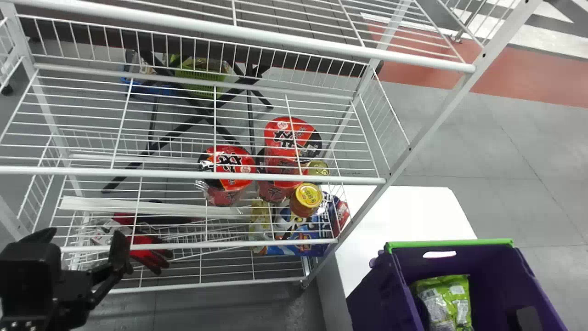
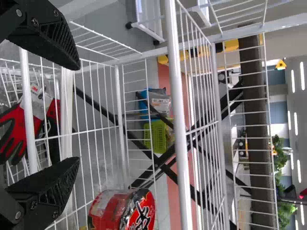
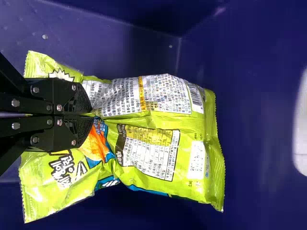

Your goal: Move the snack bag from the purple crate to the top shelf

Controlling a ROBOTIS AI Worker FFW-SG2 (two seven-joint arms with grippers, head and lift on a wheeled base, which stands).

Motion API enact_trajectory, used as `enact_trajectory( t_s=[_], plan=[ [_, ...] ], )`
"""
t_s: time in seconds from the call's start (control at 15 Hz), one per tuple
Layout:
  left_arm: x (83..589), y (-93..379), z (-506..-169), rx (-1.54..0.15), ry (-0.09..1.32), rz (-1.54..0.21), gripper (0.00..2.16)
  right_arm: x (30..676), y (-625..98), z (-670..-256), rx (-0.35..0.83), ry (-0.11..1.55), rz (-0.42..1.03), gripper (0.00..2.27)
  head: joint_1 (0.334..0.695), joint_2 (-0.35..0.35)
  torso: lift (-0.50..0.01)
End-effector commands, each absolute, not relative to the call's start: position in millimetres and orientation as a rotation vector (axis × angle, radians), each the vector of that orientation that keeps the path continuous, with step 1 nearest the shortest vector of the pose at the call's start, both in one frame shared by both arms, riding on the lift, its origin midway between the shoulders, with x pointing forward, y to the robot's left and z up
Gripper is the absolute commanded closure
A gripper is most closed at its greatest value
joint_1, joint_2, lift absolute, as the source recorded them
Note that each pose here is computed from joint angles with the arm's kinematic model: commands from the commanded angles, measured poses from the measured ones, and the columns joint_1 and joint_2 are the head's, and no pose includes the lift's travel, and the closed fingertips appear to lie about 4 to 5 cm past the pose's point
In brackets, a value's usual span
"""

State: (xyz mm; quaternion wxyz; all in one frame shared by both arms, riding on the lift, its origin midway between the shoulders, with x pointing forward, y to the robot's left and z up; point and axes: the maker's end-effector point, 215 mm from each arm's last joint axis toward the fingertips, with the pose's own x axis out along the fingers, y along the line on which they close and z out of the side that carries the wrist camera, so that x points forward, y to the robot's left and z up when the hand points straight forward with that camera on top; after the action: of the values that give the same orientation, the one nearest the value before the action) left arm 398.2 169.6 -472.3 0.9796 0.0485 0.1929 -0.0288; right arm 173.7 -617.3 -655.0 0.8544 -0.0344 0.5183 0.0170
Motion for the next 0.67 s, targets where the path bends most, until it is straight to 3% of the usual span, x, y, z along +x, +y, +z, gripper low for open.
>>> enact_trajectory(
  t_s=[0.0,0.6],
  plan=[
    [398,169,-465,0.091,0.375,-0.057,0.16,176,-620,-651,-0.071,1.083,0.032,1.98,0.695,-0.350,-0.345],
    [393,175,-416,0.054,0.287,-0.060,0.16,187,-610,-616,-0.002,0.991,0.034,1.98,0.695,-0.350,-0.309]
  ],
)
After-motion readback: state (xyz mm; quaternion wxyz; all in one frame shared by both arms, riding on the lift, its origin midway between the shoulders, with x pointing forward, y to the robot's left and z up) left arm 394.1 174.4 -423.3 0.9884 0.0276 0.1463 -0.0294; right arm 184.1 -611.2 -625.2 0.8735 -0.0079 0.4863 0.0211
